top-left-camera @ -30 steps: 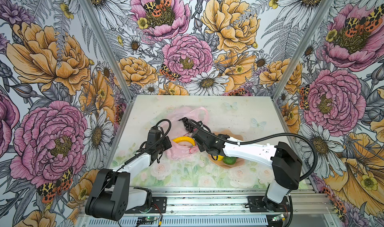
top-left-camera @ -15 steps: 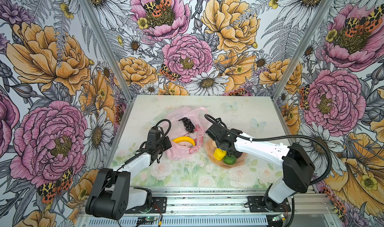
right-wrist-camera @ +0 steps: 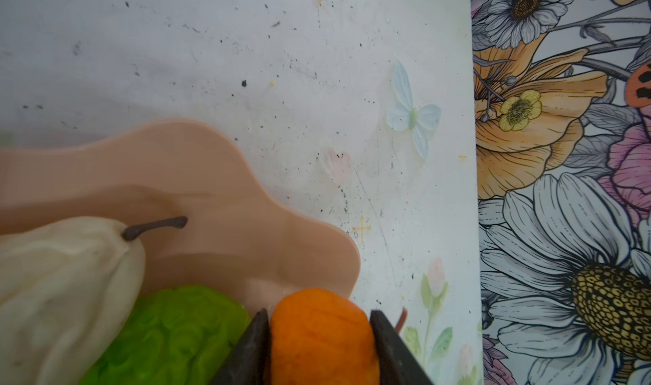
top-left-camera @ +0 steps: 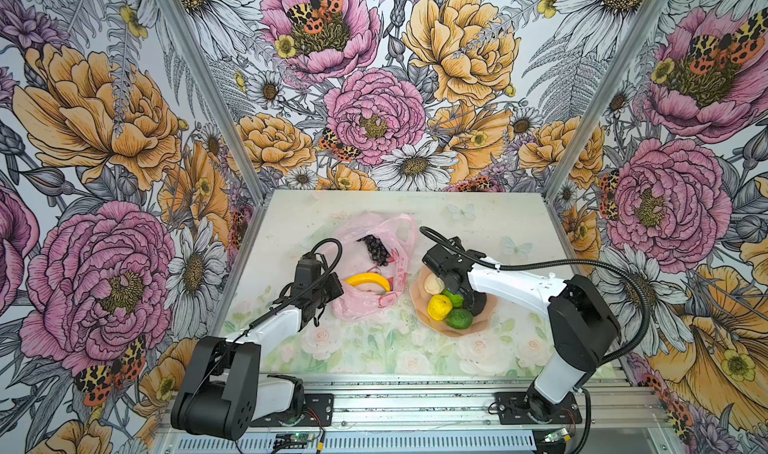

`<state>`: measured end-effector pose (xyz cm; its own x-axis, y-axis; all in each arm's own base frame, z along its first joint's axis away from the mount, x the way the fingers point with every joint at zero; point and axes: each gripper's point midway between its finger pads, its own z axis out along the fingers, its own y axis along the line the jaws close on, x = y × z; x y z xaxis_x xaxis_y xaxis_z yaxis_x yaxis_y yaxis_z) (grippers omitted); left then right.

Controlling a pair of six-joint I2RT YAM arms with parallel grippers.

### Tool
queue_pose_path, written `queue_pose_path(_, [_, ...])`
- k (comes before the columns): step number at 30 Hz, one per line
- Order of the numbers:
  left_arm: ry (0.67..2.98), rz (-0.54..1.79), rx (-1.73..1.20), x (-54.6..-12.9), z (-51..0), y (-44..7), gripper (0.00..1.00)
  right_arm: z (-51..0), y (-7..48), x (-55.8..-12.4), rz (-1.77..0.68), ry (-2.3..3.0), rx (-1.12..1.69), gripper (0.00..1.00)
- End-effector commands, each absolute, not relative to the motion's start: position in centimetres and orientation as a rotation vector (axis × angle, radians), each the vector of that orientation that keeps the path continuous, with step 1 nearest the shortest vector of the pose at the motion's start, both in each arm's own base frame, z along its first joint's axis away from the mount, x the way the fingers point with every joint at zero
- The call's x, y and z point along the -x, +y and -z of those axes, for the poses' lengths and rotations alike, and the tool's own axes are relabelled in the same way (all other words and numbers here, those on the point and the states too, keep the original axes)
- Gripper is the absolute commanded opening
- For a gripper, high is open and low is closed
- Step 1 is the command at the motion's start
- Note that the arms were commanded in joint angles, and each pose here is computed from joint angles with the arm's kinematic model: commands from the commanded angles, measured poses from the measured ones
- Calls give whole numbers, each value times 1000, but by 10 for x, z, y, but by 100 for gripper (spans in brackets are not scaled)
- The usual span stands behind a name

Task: Take the fake fruits out of the plastic bag
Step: 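Carry the orange into the peach bowl and open the right gripper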

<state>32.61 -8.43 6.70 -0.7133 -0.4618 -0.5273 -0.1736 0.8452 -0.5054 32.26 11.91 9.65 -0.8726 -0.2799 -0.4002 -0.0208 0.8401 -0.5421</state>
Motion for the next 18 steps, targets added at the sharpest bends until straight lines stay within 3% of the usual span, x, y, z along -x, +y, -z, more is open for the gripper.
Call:
queue_pose_path(1, [2317, 554, 439, -329, -76, -82, 0, -102, 121, -334, 806, 2504, 238, 47])
queue_pose_path(18, [2318, 539, 445, -329, -74, -80, 0, -90, 131, -349, 852, 2507, 291, 56])
